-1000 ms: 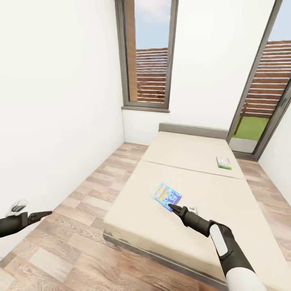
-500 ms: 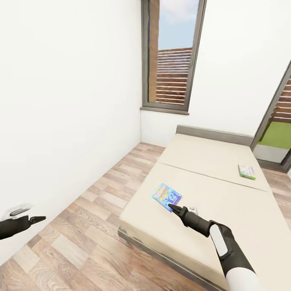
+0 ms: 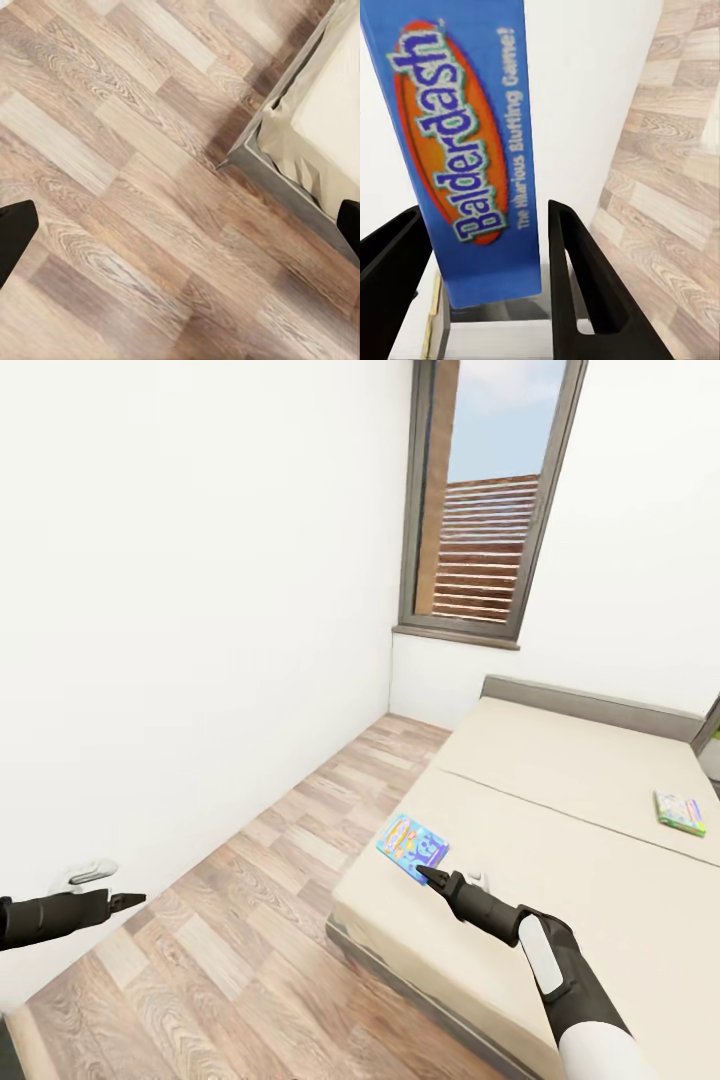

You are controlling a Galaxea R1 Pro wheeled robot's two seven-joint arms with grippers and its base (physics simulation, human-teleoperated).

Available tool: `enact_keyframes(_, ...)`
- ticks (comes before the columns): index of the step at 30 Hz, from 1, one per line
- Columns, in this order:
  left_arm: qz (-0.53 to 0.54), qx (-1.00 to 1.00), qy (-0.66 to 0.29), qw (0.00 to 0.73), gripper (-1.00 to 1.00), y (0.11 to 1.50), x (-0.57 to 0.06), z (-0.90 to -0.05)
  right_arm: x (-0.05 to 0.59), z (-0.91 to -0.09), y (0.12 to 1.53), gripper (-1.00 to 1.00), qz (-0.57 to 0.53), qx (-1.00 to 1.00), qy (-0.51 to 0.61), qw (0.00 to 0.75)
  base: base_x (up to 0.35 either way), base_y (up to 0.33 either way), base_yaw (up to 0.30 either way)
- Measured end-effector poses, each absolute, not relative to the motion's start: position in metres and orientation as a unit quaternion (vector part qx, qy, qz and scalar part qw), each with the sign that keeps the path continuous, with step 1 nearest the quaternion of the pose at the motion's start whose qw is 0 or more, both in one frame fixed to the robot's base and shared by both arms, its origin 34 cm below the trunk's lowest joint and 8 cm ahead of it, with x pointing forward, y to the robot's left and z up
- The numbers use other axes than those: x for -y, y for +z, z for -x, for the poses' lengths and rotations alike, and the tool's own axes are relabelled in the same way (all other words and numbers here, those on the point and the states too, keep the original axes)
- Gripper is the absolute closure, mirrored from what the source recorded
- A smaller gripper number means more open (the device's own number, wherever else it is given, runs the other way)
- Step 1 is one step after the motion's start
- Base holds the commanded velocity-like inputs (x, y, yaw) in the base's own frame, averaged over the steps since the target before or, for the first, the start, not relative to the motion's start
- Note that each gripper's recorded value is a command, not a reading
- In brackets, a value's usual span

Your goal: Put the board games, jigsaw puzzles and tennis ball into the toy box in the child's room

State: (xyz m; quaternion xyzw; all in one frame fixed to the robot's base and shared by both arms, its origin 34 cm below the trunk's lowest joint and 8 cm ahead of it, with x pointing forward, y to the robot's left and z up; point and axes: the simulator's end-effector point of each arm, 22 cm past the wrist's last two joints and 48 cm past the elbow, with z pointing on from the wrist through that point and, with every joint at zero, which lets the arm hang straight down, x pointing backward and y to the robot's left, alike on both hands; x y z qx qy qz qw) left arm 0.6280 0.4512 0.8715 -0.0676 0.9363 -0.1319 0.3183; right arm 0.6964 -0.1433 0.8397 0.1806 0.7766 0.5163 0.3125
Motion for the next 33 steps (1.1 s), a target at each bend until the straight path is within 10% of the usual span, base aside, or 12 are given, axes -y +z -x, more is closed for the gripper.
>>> enact_keyframes(33, 0.063, -0.931, -0.148, 0.328, -1.00, 0.875, -0.431, -0.633, 0.142, -0.696, 0.839, 1.00, -0.183, -0.777, 0.516, 0.311, 0.000, -0.128, 0.290)
